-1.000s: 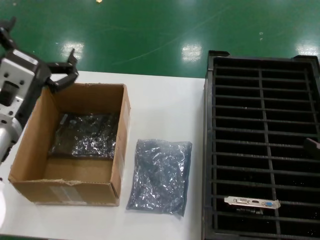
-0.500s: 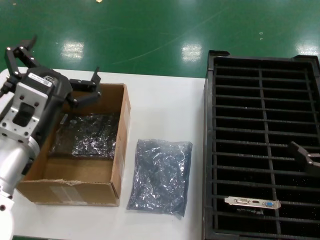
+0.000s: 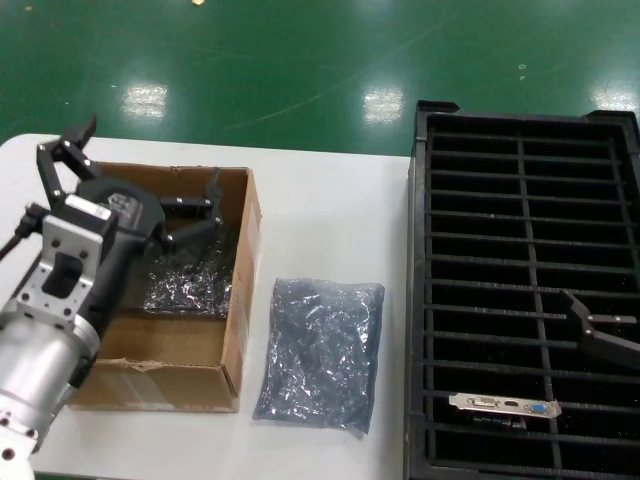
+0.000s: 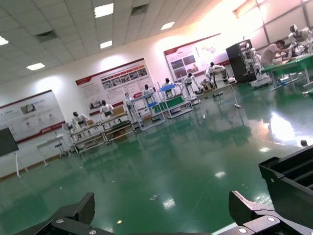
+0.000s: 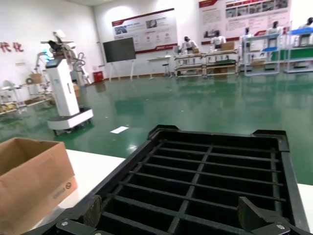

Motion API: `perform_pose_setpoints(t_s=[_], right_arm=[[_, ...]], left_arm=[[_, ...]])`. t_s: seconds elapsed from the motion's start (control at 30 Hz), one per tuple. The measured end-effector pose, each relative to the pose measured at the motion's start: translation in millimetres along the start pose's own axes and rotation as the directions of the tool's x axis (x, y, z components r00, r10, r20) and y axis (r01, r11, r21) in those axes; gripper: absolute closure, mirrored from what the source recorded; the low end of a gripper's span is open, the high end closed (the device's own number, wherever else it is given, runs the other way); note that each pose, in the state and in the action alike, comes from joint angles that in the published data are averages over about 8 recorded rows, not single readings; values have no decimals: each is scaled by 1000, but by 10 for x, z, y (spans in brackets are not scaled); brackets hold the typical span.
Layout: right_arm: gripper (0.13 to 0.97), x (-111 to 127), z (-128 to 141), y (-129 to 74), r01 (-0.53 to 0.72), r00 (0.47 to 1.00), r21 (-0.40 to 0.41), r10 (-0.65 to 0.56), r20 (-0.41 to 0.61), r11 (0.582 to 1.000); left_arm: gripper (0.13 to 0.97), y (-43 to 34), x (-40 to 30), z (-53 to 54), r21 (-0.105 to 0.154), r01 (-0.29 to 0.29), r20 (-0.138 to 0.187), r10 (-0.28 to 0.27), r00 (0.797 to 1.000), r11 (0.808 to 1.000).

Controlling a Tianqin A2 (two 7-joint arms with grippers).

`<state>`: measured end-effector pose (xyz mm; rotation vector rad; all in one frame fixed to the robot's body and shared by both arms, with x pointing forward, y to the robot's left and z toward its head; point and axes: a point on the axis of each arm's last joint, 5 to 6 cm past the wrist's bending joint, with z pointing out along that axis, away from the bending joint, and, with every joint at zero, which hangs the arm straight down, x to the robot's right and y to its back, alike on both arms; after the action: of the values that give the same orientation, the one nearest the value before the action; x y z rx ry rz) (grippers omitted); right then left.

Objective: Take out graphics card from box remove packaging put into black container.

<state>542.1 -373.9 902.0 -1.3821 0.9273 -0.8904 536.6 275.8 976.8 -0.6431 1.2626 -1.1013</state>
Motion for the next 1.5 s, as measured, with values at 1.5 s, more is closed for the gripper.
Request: perform_pose_setpoints(t_s=[1.5], right_arm=[[130, -926, 66, 463, 83, 939, 14, -73, -335, 996]], left_arm=[[132, 919, 459, -567, -204, 331, 110, -315, 943, 921]])
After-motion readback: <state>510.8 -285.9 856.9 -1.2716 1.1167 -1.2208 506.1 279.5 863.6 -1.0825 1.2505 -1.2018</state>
